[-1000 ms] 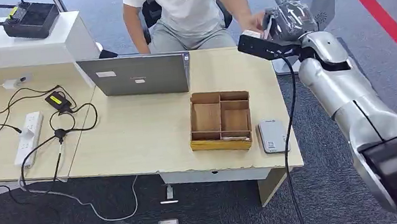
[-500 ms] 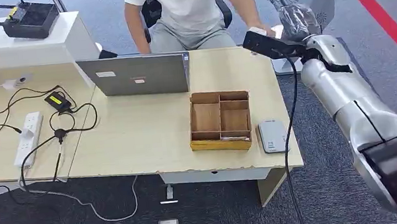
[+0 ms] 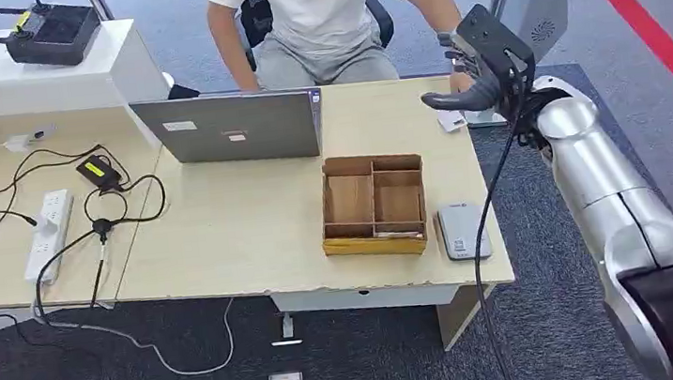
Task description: Pass the card to the sensor for recognition and then transmit it.
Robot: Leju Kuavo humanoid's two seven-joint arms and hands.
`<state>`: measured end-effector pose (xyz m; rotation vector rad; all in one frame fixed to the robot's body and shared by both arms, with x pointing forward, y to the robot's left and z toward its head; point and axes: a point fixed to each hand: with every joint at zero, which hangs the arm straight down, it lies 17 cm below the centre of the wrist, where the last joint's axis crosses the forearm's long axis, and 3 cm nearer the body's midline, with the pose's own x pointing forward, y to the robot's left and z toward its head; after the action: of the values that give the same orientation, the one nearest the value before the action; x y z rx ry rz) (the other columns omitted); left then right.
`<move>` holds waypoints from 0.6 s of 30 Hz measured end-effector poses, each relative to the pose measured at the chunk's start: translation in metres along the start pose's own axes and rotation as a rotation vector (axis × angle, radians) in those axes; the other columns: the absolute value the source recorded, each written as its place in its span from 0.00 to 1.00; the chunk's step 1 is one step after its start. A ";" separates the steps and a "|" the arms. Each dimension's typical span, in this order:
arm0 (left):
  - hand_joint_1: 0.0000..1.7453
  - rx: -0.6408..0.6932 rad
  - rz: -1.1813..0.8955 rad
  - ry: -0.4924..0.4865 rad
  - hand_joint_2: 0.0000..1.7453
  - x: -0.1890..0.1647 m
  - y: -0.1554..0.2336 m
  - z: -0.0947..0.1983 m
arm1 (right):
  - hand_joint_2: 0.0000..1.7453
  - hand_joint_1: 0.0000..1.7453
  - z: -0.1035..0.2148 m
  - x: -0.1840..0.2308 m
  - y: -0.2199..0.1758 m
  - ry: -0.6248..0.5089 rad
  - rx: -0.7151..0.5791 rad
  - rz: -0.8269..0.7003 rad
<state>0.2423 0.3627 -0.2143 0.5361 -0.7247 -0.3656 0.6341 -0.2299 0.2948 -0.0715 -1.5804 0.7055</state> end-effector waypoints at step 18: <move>0.00 -0.002 0.001 0.030 0.00 -0.014 -0.001 0.005 | 1.00 0.00 0.052 -0.032 0.066 0.022 0.094 0.158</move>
<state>0.2289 0.3675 -0.2196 0.5379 -0.6957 -0.3566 0.5677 -0.2108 0.2370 -0.1359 -1.5295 0.8988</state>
